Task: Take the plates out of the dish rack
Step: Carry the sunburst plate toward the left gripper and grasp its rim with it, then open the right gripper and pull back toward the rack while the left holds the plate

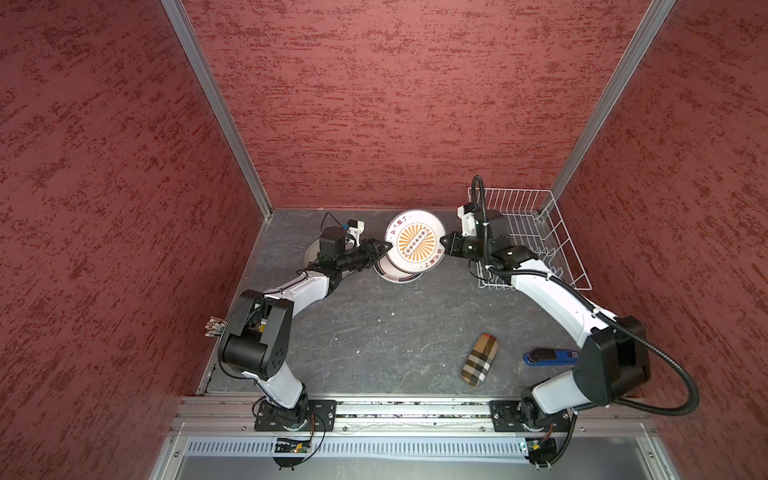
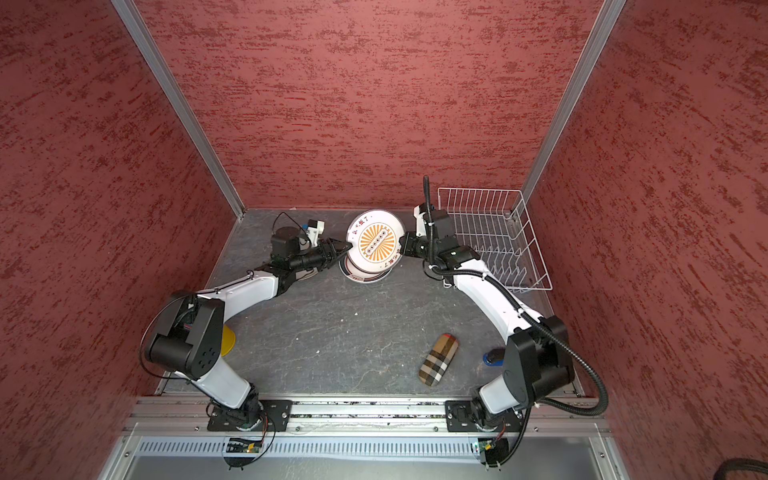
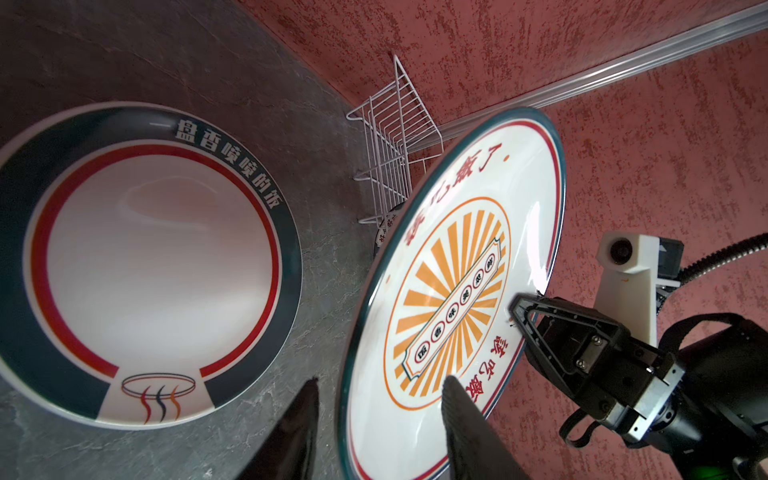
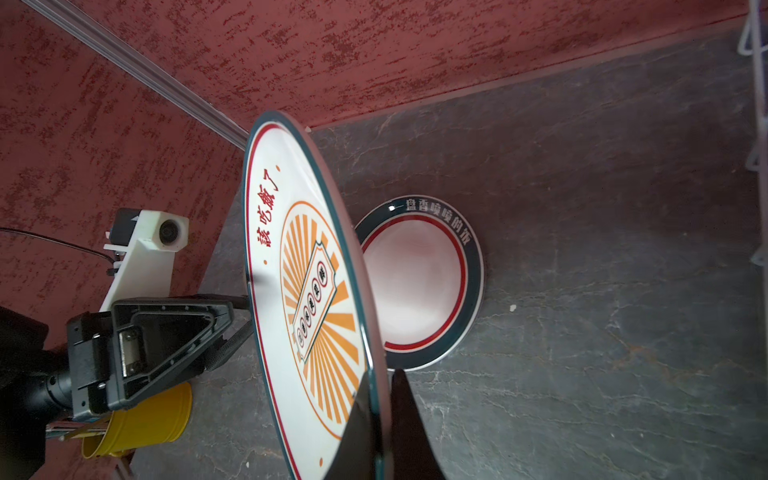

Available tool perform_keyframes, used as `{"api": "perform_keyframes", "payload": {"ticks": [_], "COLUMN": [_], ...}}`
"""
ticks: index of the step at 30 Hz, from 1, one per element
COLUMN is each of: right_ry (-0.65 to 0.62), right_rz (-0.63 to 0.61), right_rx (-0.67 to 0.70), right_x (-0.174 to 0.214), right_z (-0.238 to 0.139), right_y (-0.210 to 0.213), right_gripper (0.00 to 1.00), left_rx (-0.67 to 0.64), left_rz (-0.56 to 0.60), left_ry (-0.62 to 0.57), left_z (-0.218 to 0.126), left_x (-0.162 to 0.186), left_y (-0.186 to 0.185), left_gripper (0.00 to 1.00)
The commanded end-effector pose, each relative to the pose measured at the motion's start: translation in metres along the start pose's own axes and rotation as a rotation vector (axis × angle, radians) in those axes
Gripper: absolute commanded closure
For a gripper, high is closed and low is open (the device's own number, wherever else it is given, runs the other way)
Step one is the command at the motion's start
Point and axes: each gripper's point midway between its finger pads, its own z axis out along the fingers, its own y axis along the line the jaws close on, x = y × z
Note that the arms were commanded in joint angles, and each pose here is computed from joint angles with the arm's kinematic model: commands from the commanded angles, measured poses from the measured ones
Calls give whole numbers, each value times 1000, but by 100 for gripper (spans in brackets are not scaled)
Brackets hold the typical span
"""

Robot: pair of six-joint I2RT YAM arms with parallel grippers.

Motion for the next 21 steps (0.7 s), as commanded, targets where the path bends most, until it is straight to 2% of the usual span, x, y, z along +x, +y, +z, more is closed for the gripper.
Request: {"api": "perform_keyframes", "payload": {"ticks": [1,7,11,14,15,16,19,21], "right_ry": [-43,-26,-14,-7,-4,-4,-6,-13], "right_rz": [10,23,26,23,21,16,11,12], "right_rx": [-117,-118,-120,-110,-106,-106,-103,-98], "right_x": [-16,-9,-7,-6,-5,-5,-6,-9], "right_z": [-2,1,4,6,6,5,4,1], "right_y": [23,19,18,16,15,15,14,13], "right_gripper": [100,100,100,100,96,88,48,33], "left_rx": [17,12,12,5,3,2,-2,-4], "left_rz": [35,32,36,40,41,42,42,37], "left_ry": [-6,-23,-34,-43,-44,-44,-52,-62], "left_z": [0,-2,-3,-3,-4,-4,-6,-7], "left_x": [-6,-9,-11,-12,-12,-12,-13,-15], "left_y": [-10,-10,-11,-11,-11,-10,-10,-8], "left_gripper": [62,76,100,100,100,100,100,100]}}
